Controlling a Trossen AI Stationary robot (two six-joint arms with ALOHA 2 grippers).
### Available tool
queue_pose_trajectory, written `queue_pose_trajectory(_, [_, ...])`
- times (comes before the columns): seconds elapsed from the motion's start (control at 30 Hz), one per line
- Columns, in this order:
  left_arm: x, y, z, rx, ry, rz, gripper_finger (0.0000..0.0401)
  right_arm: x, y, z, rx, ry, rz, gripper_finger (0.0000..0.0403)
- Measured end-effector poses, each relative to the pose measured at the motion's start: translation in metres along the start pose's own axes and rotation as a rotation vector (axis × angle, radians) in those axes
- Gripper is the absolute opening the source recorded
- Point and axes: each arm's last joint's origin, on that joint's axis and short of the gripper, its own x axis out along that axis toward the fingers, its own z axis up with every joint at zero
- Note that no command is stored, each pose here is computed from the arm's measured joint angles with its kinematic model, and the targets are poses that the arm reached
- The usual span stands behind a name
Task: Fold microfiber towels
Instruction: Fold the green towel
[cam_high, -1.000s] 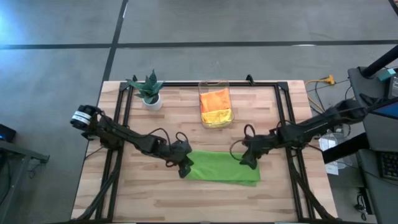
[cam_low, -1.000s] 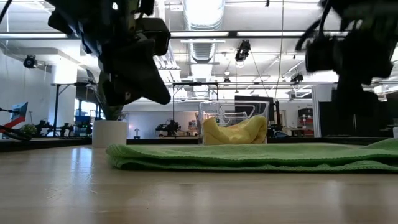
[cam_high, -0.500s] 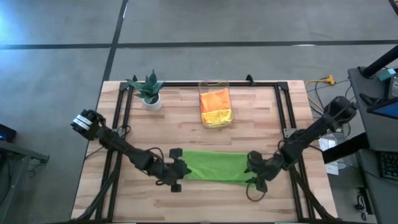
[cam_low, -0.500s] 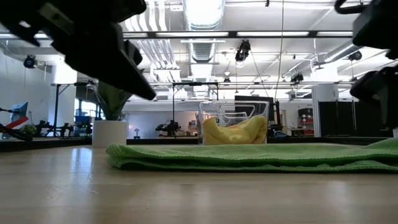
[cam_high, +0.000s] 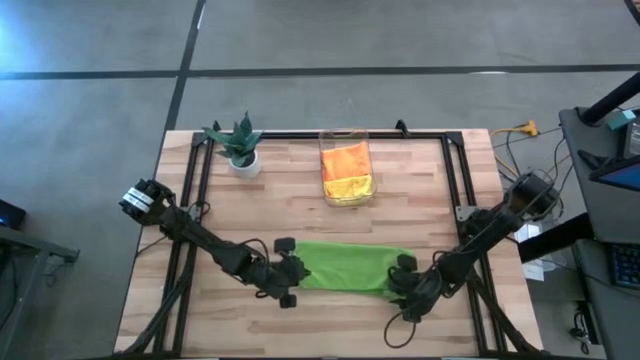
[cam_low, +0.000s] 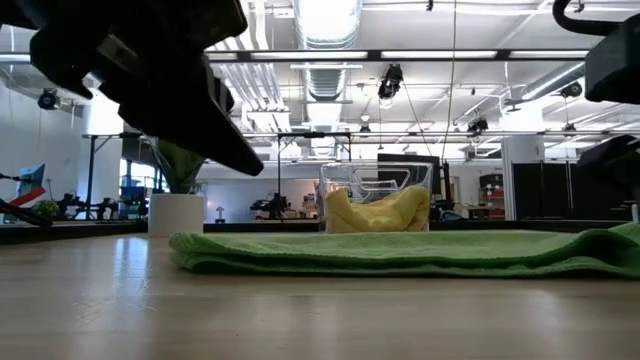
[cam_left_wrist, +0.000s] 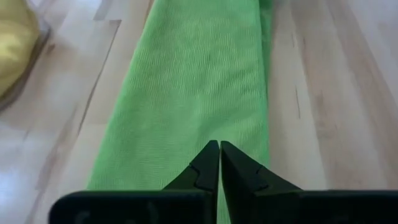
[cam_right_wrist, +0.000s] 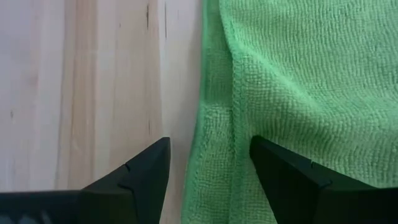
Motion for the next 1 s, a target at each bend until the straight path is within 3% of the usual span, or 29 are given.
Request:
queue_pose_trajectory(0.23, [0.009, -0.008, -0.004, -0.038, 0.036, -0.096, 0.0001, 0.002, 0.001, 0.001, -0.004, -0.008, -0.027, 0.0199])
queue_pose_trajectory(0.57, [0.031, -0.018, -0.025, -0.007, 0.178, -0.213, 0.001, 0.001, -0.001, -0.002, -0.02, 0.014, -0.063, 0.0068])
queue_pose_trajectory(0.77, [0.033, -0.016, -0.018, -0.016, 0.151, -0.178, 0.0088, 0.001, 0.001, -0.001, -0.017, 0.022, -0.059, 0.0021])
queue_pose_trajectory(1.0, [0.036, -0.014, -0.018, -0.017, 0.147, -0.154, 0.0202, 0.0, 0.001, -0.001, -0.016, 0.024, -0.056, 0.0015])
